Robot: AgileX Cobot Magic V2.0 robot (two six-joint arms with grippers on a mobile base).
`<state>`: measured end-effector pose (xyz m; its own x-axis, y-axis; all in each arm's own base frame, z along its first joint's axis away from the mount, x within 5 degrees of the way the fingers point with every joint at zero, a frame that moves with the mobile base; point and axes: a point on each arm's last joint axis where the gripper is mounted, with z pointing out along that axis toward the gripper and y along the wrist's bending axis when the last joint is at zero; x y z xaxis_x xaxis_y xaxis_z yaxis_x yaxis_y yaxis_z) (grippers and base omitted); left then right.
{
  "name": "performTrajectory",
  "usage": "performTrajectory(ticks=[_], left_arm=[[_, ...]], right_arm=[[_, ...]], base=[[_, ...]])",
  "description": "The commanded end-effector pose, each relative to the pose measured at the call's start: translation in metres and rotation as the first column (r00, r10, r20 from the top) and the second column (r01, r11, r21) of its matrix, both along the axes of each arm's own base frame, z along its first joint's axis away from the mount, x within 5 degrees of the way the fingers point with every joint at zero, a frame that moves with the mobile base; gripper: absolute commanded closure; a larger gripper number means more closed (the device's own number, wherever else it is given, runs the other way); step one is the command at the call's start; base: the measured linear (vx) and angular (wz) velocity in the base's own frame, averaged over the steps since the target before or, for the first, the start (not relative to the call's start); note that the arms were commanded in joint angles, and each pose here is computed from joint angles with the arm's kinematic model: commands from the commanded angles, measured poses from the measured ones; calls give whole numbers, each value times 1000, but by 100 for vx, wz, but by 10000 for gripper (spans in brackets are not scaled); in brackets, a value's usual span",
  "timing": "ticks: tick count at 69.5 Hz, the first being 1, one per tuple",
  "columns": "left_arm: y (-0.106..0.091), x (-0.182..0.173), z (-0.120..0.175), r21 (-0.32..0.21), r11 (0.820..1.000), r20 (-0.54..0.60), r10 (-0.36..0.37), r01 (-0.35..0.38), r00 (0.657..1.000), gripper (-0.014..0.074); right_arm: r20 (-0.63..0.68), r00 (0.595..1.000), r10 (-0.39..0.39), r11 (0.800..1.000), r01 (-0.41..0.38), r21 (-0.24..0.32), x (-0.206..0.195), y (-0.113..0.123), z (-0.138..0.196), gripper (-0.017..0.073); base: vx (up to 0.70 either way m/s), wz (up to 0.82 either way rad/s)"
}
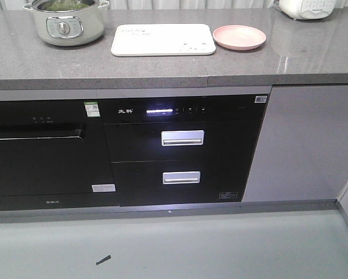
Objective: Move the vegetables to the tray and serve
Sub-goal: 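Drive closer and stop facing the pot, tray and pink plate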
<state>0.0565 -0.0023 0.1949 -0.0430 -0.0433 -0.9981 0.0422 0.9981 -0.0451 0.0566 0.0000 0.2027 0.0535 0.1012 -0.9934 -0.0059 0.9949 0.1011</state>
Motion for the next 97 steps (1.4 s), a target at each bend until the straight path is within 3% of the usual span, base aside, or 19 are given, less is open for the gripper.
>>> performTrajectory(ticks=[1,97], left_arm=[[0,1,-1,-10,1000,54,-3,3,999,599],[0,1,-1,-10,1000,54,-3,3,999,599]], right_arm=[[65,998,1,1000,-1,-6,0,0,2,562],[63,998,1,1000,0,-6,0,0,2,562]], base=[[7,0],[8,1]])
